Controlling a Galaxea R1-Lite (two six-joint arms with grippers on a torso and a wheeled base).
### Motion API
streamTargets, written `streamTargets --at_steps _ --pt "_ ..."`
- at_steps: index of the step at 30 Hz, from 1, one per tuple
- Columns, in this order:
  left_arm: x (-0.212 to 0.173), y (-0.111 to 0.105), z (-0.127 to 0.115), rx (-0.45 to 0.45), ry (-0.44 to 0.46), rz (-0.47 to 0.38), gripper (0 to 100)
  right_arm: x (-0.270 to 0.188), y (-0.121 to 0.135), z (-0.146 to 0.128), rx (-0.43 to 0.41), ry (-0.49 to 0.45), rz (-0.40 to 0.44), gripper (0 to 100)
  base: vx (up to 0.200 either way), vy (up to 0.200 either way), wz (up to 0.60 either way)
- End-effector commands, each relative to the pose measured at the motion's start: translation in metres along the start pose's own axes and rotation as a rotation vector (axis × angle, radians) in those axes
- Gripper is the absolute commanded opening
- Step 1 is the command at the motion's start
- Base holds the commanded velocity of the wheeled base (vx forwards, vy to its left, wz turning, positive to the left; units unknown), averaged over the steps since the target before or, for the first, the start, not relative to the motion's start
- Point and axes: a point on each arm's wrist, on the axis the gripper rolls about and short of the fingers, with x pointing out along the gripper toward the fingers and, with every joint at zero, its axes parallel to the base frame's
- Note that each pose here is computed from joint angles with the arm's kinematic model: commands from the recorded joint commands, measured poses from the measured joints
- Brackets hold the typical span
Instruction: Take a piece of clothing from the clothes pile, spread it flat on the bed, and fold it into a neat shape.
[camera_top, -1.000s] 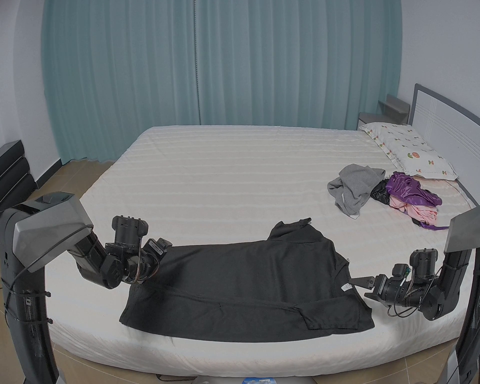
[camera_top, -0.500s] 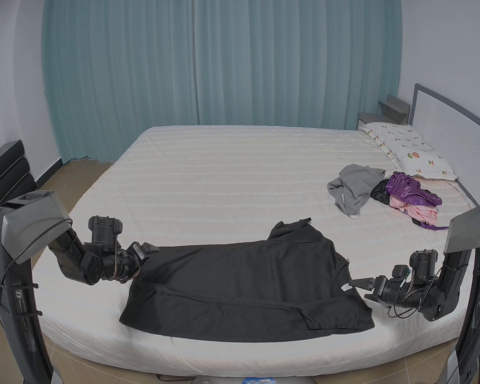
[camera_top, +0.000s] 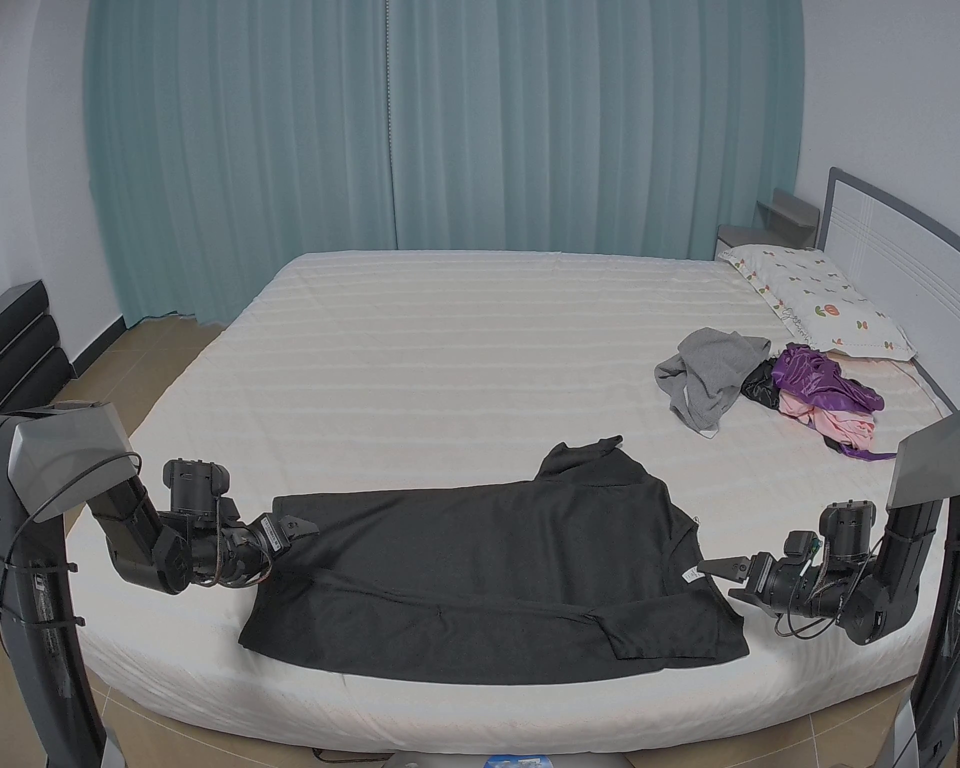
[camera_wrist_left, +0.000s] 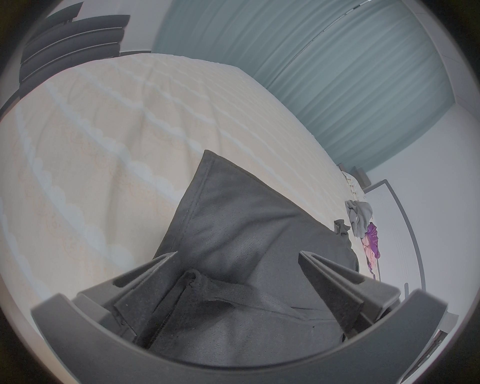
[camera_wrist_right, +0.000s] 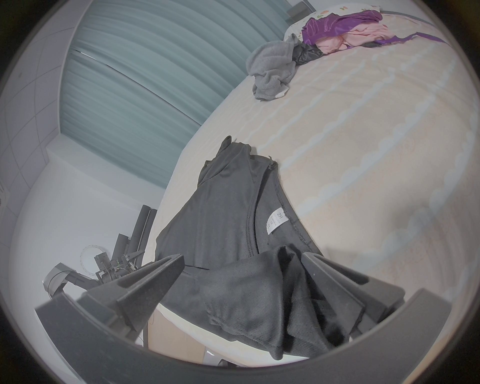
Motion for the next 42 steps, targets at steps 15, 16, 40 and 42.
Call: streamTargets --at_steps 15,16,40,42 --pt "0.005 0.004 -0.008 0.004 0.016 0.022 0 0.0 -0.002 -0.003 -0.002 -0.002 0.001 100 0.0 0.0 0.0" --pt "0.005 0.005 -0.008 0.004 0.005 0.042 0 0.0 -0.002 -0.003 0.0 -0.002 0.001 100 0.0 0.0 0.0" --pt "-0.036 0.001 -0.012 0.009 -0.028 0.079 0 0.007 -0.001 -0.001 -0.035 -0.034 0.019 100 0.0 0.0 0.0" --pt "-0.041 -0.001 -0.011 0.011 -0.038 0.072 0 0.013 0.003 -0.005 -0.071 -0.018 0.023 100 0.0 0.0 0.0"
